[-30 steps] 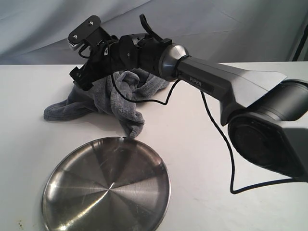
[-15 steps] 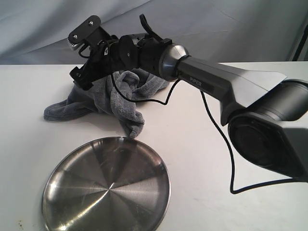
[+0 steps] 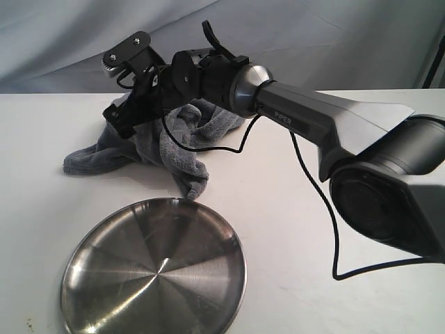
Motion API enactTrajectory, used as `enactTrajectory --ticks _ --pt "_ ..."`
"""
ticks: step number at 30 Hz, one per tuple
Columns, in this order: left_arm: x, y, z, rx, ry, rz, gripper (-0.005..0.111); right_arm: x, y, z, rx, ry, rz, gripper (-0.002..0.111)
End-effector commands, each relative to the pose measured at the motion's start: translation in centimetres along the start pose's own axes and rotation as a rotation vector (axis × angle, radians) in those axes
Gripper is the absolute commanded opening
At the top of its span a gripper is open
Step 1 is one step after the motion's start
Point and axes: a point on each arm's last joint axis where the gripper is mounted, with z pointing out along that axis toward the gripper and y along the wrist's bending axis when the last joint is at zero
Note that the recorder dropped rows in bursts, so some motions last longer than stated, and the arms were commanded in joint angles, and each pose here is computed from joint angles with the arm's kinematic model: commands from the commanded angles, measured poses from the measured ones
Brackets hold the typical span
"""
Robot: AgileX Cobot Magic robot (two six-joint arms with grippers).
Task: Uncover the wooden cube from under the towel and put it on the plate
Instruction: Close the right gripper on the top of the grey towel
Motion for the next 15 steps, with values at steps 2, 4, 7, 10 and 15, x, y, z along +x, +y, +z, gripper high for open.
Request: enactTrajectory --ticks 2,4,7,10,15 --pt "-0.1 0.0 0.0 0.007 -0.017 -0.009 0.001 0.9 0.0 0.0 -0.029 0.09 -0.017 0.105" --pt "-0.1 0.0 0.0 0.007 -0.017 -0.009 0.001 1.2 -0.1 -0.1 -0.018 0.13 -0.058 0.105" --pt "-0.1 0.0 0.0 0.007 -0.017 -0.009 0.001 1.7 -0.4 -0.1 0.002 0.181 -0.11 0.105" --pt "-0.1 0.0 0.0 0.007 -0.017 -0.009 0.001 1.7 -0.4 -0.2 0.001 0.188 -0.111 0.105" --pt "-0.1 0.0 0.0 0.007 -0.017 -0.009 0.001 2.4 -0.4 0.4 0.008 0.208 -0.129 0.105"
